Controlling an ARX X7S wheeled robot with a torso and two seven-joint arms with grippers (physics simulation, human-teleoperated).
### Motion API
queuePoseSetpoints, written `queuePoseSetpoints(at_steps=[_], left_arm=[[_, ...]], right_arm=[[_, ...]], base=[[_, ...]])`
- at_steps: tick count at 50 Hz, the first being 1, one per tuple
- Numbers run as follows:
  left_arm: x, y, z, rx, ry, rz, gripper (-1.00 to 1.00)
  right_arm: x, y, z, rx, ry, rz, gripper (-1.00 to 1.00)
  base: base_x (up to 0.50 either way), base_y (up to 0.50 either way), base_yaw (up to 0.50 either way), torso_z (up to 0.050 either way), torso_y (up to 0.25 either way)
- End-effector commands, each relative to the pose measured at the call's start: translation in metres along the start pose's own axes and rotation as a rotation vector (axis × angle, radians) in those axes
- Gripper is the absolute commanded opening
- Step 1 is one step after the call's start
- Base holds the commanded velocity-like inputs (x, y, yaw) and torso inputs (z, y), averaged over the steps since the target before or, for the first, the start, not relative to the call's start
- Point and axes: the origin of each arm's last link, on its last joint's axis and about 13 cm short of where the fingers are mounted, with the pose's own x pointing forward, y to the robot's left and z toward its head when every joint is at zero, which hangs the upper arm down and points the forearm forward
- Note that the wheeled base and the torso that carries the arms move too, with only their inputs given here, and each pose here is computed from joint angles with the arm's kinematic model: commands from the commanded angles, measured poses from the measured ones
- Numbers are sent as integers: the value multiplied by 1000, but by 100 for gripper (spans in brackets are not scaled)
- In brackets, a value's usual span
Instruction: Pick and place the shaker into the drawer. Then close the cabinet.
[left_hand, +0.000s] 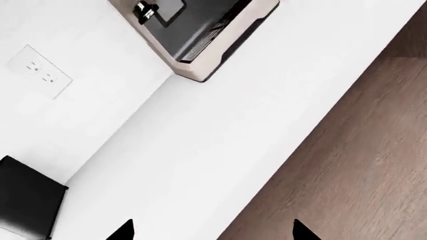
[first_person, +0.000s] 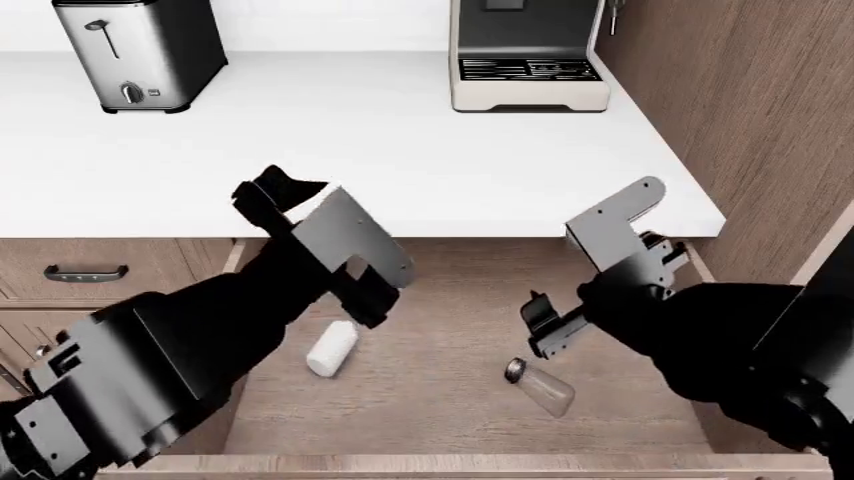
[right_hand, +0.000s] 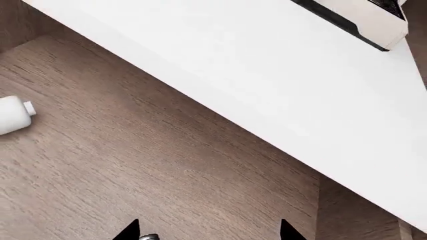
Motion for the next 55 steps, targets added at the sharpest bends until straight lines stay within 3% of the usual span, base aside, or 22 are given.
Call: queuePoseSetpoints(at_steps=[1,9,18,30,35,46,55], left_arm=[[-35,29,26,-95,-110,59,100],[-57,49,39,-178,-181,118,100],[-66,69,46,-279,-228,229,100],[-72,64,36,-607,-321,448,100],[-69,65,26,-686,-317,518,100],[-71,61,13,-718,-291,567,100],[-69,51,6,-697,-266,546,100]], right_arm=[[-49,-4,27,-20,-151,-67,100],[-74,-4,44,-22,-236,-110,100],[-88,-7,54,6,-337,-171,100],[-105,1,57,149,-599,-302,100],[-108,6,50,171,-633,-340,100],[-103,7,43,205,-641,-395,100],[-98,8,41,208,-637,-425,100]], base=[[0,0,0,0,0],[0,0,0,0,0],[0,0,0,0,0],[0,0,0,0,0],[0,0,0,0,0],[0,0,0,0,0],[0,0,0,0,0]])
